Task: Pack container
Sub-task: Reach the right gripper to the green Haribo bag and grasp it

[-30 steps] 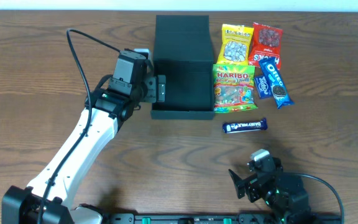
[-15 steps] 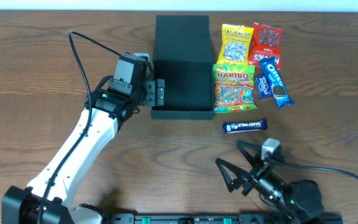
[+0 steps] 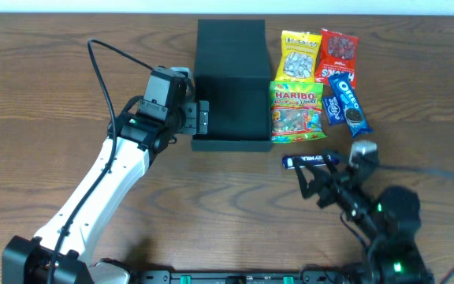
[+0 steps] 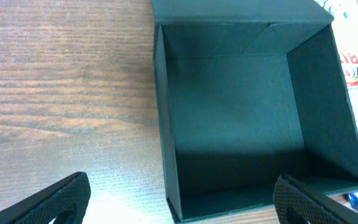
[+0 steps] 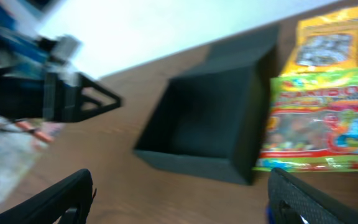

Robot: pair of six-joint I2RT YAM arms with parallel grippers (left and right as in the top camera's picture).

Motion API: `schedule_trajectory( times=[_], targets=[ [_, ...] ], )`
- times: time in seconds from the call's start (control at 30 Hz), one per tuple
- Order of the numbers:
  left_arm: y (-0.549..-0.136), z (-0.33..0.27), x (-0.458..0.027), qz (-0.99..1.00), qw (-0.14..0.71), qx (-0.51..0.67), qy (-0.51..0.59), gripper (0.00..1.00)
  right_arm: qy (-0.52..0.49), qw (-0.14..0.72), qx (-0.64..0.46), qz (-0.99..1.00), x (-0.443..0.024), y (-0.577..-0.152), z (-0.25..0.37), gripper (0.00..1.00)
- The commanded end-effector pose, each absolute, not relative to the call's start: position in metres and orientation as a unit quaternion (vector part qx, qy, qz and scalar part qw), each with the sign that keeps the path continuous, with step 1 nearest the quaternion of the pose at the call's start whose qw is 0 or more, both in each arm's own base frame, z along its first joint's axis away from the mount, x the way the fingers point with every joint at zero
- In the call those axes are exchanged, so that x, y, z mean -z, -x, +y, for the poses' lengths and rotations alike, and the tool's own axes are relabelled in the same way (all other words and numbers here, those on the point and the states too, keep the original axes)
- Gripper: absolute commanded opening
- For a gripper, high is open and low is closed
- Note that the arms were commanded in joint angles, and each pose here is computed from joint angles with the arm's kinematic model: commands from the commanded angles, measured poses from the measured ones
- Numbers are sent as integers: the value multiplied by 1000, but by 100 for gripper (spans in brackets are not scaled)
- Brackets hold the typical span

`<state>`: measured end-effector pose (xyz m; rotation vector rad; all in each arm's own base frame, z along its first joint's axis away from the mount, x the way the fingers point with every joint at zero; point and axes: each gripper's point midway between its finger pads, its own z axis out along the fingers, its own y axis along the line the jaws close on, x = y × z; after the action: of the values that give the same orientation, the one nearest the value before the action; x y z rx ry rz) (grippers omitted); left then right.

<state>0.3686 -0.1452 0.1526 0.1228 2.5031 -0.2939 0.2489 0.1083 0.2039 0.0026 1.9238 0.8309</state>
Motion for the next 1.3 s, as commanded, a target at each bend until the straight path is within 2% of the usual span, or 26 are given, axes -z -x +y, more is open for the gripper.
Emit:
schedule_trajectory(
  times=[0.0,0.23,0.5,0.73,1.0,1.1,1.17,1.27],
  targets=[
    [-372,-144,-161,941,316,107,-58,95,32,489,-286,823,-199,-277,101,89],
    [-372,-144,-161,941,316,107,-58,95,-6,400,-194,896,-143,-347,81,92],
    [-372,-144,-161,941,316,107,-58,95,-42,338,-113,933,-88,-404,65,83],
    [-372,-144,-161,941,315,107,-58,95,-37,306,-71,948,-50,-425,59,81],
    [-372,-144,-161,941,315,107,-58,95,-15,261,-46,964,-5,-426,73,69],
    [-372,-144,-161,941,315,107,-58,95,-12,243,-41,969,9,-421,74,53],
    [-371,-144,-160,942,314,106,-58,95,-14,231,-39,972,15,-416,73,34],
    [-371,-144,-160,942,314,106,-58,95,-14,227,-38,973,14,-415,73,14]
  ],
)
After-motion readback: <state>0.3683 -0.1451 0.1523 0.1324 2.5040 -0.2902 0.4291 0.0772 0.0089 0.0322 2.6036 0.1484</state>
